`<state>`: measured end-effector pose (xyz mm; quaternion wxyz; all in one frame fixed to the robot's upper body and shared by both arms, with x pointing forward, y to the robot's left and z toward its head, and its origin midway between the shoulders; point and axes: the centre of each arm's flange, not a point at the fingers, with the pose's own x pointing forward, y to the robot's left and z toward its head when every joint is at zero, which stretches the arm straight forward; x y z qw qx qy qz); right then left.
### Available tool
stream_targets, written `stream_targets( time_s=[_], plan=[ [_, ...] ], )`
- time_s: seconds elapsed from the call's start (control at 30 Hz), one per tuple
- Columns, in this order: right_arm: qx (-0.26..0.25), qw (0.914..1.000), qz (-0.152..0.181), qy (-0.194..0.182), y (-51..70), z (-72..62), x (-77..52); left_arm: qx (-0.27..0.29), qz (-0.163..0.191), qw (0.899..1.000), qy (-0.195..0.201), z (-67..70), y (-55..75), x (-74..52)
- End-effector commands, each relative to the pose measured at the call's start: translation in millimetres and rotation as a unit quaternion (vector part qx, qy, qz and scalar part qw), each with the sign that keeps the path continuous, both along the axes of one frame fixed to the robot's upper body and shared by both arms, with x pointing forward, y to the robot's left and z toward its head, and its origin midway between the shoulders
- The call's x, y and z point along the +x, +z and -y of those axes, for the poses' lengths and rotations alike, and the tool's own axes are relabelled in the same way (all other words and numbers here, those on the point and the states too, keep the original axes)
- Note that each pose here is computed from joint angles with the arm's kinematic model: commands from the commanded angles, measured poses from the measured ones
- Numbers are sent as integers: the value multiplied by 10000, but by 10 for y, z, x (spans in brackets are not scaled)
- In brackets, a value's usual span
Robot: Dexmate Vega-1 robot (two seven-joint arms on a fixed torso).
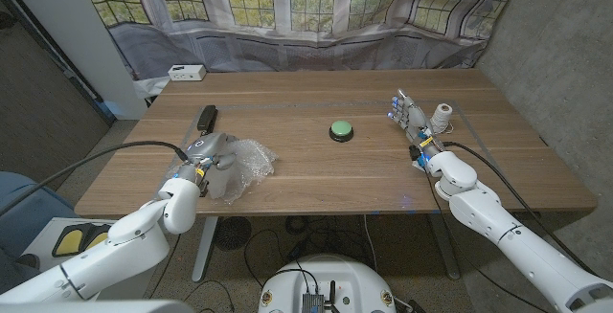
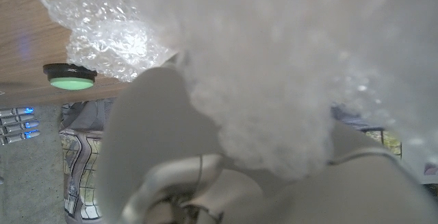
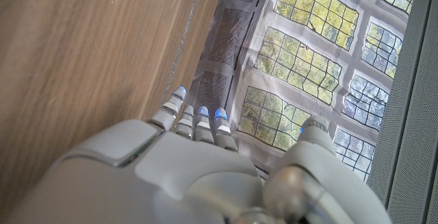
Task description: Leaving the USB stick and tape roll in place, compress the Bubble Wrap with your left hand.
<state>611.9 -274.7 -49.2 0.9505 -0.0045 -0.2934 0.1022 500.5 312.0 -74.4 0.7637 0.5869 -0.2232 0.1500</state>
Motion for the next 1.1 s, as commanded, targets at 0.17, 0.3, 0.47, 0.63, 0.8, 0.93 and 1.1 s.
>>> stream_targets(
  time_s=[0.17, 0.3, 0.47, 0.63, 0.8, 0.93, 1.1],
  plan=[
    [15, 10000, -27, 4, -31, 33, -19, -6, 47, 9998, 205, 8, -96, 28],
    [4, 10000, -35, 7, -37, 37, -22, 35, 109, 9995, 306, 13, -96, 13],
    [8, 10000, -58, 5, -43, 52, -27, 60, 80, 9994, 328, 10, -95, 10],
    [-28, 10000, -36, 7, -47, 59, -30, 25, -64, 9997, 235, -1, -106, 28],
    [-15, 10000, -53, 1, -63, 61, -38, 40, -100, 9998, 183, -7, -110, 32],
    [7, 10000, -68, -3, -77, 58, -48, 111, -160, 9997, 155, -10, -100, 32],
    [20, 10000, -85, 4, -90, 51, -58, 239, -290, 9992, 136, -5, -91, 33]
  ],
)
